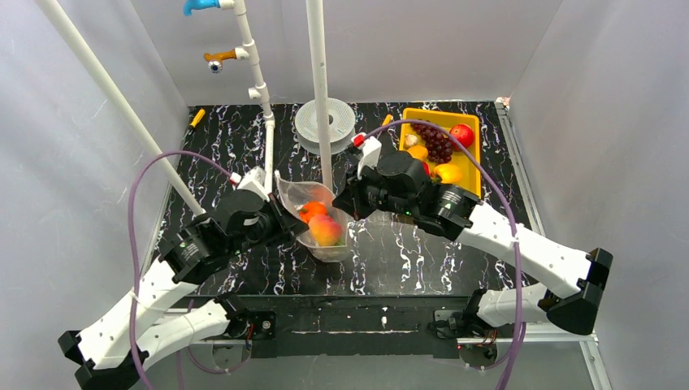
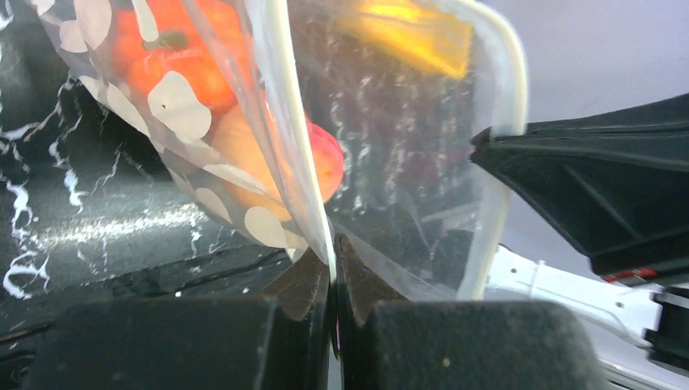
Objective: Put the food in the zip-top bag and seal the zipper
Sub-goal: Adjust the zipper food storage bag at the center of the board.
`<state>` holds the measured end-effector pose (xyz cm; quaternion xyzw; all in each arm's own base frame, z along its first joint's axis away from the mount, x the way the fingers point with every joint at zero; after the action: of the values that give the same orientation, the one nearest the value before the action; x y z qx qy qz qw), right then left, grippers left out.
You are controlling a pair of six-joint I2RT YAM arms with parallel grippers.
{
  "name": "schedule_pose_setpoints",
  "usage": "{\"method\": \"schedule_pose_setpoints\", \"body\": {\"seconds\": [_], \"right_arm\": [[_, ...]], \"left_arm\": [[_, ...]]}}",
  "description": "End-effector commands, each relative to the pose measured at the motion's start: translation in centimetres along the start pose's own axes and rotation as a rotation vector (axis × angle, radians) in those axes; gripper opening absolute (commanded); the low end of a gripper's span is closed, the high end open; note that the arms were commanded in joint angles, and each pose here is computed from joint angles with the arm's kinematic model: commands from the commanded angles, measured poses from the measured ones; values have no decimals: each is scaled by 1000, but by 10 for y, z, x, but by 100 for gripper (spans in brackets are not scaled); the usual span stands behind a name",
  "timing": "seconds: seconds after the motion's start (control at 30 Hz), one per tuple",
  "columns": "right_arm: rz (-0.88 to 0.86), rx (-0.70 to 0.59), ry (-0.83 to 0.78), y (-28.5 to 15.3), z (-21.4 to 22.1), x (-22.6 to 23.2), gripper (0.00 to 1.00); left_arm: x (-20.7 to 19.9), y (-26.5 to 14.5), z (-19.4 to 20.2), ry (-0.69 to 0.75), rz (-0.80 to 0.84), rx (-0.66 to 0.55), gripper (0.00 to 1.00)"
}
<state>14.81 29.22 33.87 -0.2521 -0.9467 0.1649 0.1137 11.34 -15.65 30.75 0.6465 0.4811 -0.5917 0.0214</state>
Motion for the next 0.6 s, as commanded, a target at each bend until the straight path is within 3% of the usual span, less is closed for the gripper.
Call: {"method": "schedule_pose_setpoints", "body": {"seconds": [0.0, 0.17, 0.33, 0.57], "right_arm": [[-3, 38, -1, 17, 14, -1, 2], [-15, 67, 7, 26, 19, -1, 2], [-26, -5, -5, 16, -4, 3, 4], [-64, -7, 2, 19, -2, 6, 19]], "left_arm": [[30, 25, 15, -50, -131, 46, 0], [23, 20, 12, -60, -84, 34, 0], [-9, 2, 0, 29, -28, 37, 0], [16, 22, 13, -8, -94, 71, 0]]}}
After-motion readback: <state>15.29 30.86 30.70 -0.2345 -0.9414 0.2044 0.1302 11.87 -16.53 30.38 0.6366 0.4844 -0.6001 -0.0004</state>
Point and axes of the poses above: each gripper's point midway between its finger pads, its own y axis out along the fingers, its own x axis along the line the jaws close on, z = x × y, the point moved 7 cm from there along -y, back along the fingers, and after that the axes turned 15 degrees about -y, right-handed, at the moved point
